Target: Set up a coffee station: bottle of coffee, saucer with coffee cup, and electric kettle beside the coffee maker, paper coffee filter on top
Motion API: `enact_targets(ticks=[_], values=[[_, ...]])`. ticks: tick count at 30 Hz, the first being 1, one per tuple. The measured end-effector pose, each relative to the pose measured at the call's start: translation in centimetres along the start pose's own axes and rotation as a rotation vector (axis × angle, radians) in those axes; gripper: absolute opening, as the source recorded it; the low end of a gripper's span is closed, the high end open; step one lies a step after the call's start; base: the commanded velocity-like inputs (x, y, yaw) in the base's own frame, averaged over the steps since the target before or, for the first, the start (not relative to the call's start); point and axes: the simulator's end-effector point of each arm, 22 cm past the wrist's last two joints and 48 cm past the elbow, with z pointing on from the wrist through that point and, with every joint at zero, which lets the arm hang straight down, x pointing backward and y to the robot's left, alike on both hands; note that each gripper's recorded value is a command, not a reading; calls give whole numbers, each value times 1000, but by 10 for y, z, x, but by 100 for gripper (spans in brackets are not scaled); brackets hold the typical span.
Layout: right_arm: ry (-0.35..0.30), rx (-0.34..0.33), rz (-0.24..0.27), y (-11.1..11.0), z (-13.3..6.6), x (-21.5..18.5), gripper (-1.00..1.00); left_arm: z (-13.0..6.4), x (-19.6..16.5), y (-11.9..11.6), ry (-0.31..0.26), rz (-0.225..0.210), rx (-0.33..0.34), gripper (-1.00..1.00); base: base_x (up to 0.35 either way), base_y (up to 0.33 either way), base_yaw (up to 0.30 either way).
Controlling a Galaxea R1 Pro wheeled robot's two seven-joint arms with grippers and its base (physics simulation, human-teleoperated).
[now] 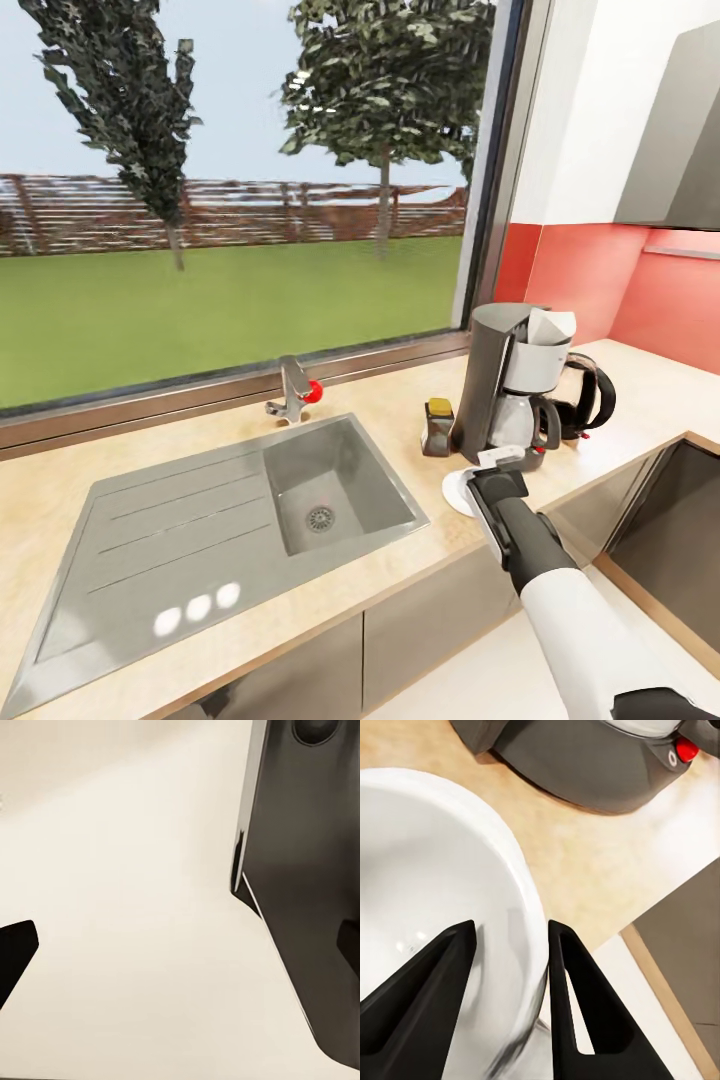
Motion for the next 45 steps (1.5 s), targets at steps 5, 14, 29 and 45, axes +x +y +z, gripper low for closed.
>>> enact_targets(ticks=[5,14,29,45], values=[[-2,-1,1,0,-1,-1,-100,0,0,1,0,-2,-1,100,101,0,0],[-2,-1,0,1,0,-1,-100,0,1,-2,1,0,2,100,53,0,0],[2,-1,-2,1,0,1,-100,-1,20,-1,89,20,-3,100,56,-49,0],[7,-2,-4,2,1,3,-100,-1,20,-2,89,19,0,100,3,-3,0]])
